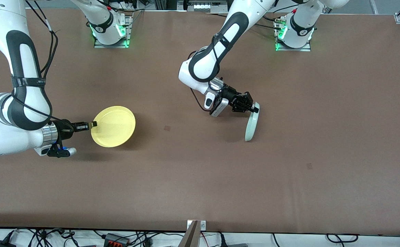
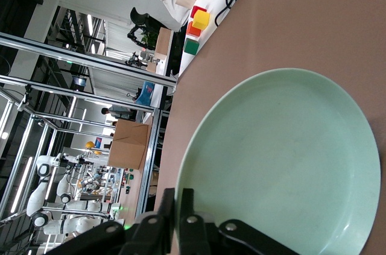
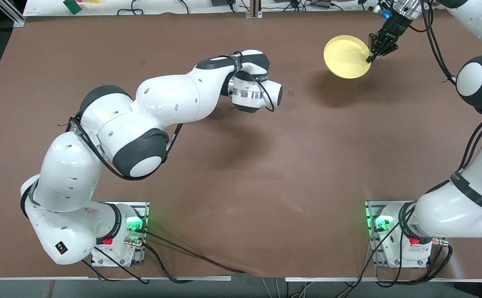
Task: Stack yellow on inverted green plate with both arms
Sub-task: 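Lift the yellow plate with the right gripper while the left gripper flips the green, then lower the inverted green plate onto the table with the left gripper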
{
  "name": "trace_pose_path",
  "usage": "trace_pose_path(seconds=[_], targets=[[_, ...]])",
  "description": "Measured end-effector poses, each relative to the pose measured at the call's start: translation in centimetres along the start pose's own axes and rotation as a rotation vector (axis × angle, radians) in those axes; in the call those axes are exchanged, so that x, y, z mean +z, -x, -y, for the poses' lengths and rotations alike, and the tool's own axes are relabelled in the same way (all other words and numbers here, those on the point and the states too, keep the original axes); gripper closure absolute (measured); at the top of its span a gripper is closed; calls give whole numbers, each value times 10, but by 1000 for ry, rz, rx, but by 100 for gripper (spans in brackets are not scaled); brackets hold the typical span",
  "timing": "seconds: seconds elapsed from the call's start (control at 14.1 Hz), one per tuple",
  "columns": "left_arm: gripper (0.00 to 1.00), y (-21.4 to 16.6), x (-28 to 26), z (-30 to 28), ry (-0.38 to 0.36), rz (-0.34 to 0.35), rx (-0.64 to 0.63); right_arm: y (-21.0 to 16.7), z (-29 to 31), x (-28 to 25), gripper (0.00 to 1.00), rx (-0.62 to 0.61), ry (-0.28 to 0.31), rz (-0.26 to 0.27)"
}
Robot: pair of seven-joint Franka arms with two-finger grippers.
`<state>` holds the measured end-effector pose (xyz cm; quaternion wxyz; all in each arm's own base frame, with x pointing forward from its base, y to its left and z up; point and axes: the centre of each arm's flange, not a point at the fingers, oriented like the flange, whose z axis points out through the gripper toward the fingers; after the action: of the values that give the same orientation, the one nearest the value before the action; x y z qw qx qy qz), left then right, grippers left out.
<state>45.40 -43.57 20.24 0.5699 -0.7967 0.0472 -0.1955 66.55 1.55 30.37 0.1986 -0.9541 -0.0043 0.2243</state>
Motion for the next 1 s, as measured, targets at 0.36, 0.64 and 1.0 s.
trace_pose_path(seconds=[0.36, 0.64, 1.0], targets=[[37, 3, -27, -15, 127, -56, -7, -1, -5, 1, 97, 4, -2, 2], [0, -7, -67, -16, 337, -24, -54, -1, -5, 1, 97, 4, 2, 3], [0, -32, -132, 27, 660, 182, -168, 0, -11, 1, 97, -8, 52, 11]])
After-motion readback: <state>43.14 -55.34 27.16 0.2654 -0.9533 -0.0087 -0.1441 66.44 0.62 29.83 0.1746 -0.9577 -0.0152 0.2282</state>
